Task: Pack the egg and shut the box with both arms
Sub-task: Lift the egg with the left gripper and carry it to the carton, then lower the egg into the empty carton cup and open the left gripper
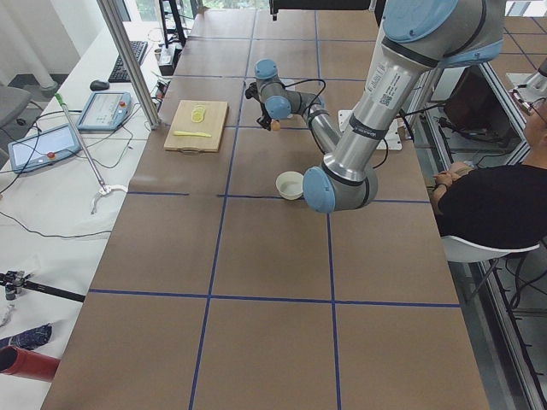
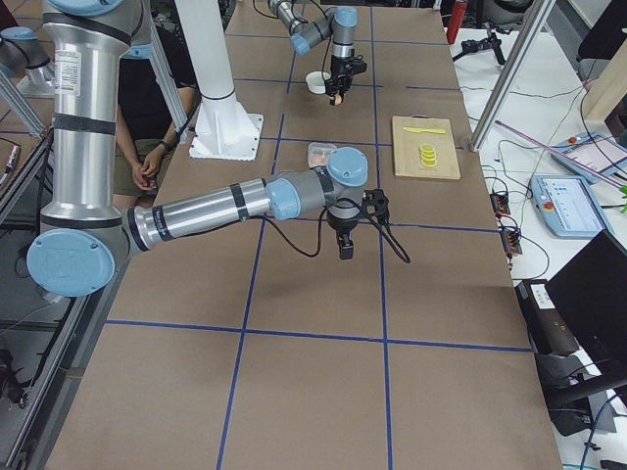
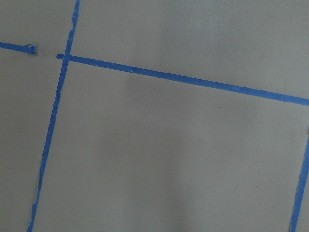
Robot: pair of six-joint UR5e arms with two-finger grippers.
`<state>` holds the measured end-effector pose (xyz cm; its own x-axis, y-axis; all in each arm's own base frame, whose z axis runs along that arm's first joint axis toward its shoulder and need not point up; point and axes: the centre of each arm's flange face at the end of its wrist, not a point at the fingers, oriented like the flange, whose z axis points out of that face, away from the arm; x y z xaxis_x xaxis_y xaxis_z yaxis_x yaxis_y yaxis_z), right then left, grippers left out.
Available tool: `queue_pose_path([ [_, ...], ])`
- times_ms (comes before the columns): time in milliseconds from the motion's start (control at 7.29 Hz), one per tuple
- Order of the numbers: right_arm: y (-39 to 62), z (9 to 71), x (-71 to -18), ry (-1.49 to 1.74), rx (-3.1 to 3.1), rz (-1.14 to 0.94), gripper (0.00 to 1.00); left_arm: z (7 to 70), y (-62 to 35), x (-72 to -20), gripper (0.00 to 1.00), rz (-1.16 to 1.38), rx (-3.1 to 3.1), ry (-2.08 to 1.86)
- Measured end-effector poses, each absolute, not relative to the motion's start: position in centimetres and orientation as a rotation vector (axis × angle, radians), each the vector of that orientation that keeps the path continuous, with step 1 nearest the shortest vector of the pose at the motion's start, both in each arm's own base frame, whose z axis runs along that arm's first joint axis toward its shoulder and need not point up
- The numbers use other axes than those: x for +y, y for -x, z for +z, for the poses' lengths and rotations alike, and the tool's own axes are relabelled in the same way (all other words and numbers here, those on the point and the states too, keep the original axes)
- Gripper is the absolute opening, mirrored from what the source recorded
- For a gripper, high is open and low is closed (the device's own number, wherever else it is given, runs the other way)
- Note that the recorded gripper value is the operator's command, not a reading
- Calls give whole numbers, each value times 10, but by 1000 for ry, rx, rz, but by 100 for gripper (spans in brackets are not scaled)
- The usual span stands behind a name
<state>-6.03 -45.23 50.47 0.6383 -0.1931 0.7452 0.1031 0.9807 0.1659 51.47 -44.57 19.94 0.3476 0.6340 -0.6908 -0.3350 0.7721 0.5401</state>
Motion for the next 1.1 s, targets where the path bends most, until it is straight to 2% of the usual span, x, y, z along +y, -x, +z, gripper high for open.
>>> queue_pose_path([
  [685,60,506,-451,-108,-862,-168,100,101,-654,-403,0,378,1160,-257],
  [1097,60,507,-452,-107,-862,-167,100,94,-667,-395,0,365,1164,-267],
])
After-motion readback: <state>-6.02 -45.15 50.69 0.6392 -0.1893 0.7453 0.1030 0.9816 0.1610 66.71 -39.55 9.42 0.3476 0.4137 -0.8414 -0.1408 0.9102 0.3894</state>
